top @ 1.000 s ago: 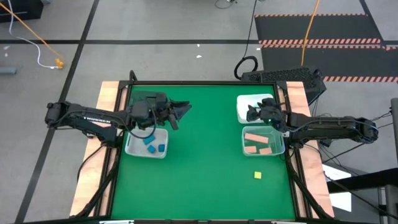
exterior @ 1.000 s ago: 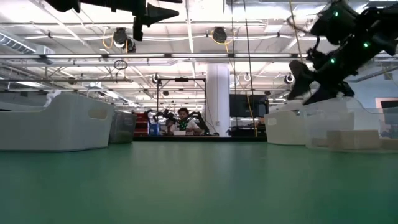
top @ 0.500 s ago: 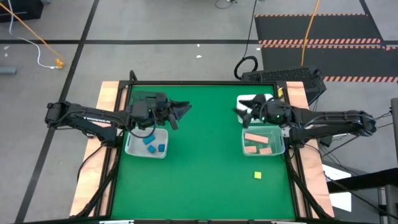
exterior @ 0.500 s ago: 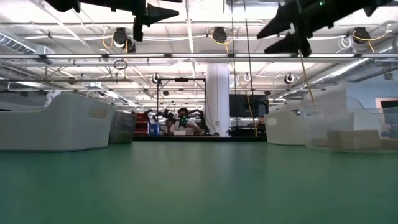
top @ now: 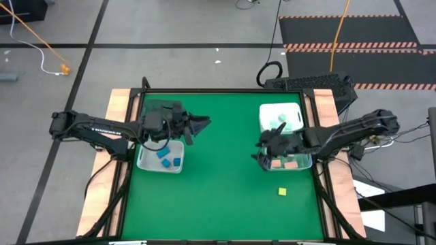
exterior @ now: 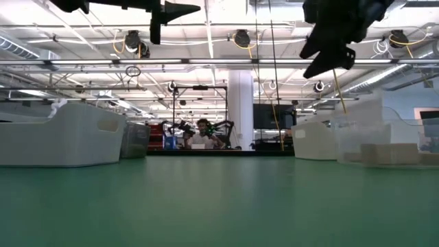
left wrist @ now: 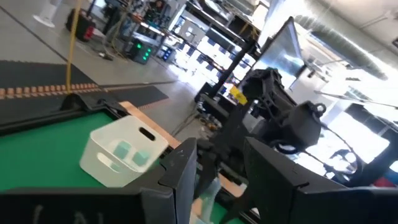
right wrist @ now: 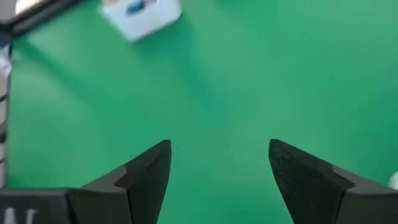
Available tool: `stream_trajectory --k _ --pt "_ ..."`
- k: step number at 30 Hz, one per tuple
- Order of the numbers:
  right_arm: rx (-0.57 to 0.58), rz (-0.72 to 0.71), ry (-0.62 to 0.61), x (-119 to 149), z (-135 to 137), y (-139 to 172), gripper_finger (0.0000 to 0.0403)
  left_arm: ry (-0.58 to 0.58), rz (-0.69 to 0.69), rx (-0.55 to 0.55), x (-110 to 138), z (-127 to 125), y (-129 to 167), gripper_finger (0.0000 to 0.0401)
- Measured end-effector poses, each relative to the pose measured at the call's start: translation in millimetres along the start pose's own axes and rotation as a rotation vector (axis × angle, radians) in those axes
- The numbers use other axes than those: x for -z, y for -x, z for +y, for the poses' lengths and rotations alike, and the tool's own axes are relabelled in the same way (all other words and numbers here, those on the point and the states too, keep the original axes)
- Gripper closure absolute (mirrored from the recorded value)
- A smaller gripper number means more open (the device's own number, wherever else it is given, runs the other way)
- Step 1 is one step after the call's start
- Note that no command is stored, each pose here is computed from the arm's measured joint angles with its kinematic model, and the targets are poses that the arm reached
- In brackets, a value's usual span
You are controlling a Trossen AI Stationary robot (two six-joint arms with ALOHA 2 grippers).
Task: Sort & place blocks by color
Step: Put the yellow rectangular block into the black transparent bin
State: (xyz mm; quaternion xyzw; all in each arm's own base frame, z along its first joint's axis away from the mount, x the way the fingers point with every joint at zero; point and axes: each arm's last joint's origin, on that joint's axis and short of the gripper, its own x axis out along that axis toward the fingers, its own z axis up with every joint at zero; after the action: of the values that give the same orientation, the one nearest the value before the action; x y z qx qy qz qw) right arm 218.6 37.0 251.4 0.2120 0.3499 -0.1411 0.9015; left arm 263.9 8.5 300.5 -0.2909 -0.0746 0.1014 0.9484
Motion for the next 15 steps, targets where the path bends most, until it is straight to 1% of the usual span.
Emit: stream_trajectory --k 4,9,12,15 --pt "-0.109 0.140 -0.102 11.2 19.6 -4.7 0.0140 0.007 0.015 0.022 3.0 -4.5 1.2 0.0265" --pt "-0.230 0.403 -0.320 33.9 41.5 -5.0 0.0140 0.012 0.032 0.046 7.2 -10.9 3.0 0.0265" --pt "-0.254 0.575 -0.455 48.3 53.7 -3.1 0.0140 0.009 0.043 0.060 9.8 -14.6 4.3 0.0265" --pt "-0.236 0.741 -0.593 60.7 62.8 -0.2 0.0140 0.010 0.054 0.075 12.4 -18.4 5.6 0.0265"
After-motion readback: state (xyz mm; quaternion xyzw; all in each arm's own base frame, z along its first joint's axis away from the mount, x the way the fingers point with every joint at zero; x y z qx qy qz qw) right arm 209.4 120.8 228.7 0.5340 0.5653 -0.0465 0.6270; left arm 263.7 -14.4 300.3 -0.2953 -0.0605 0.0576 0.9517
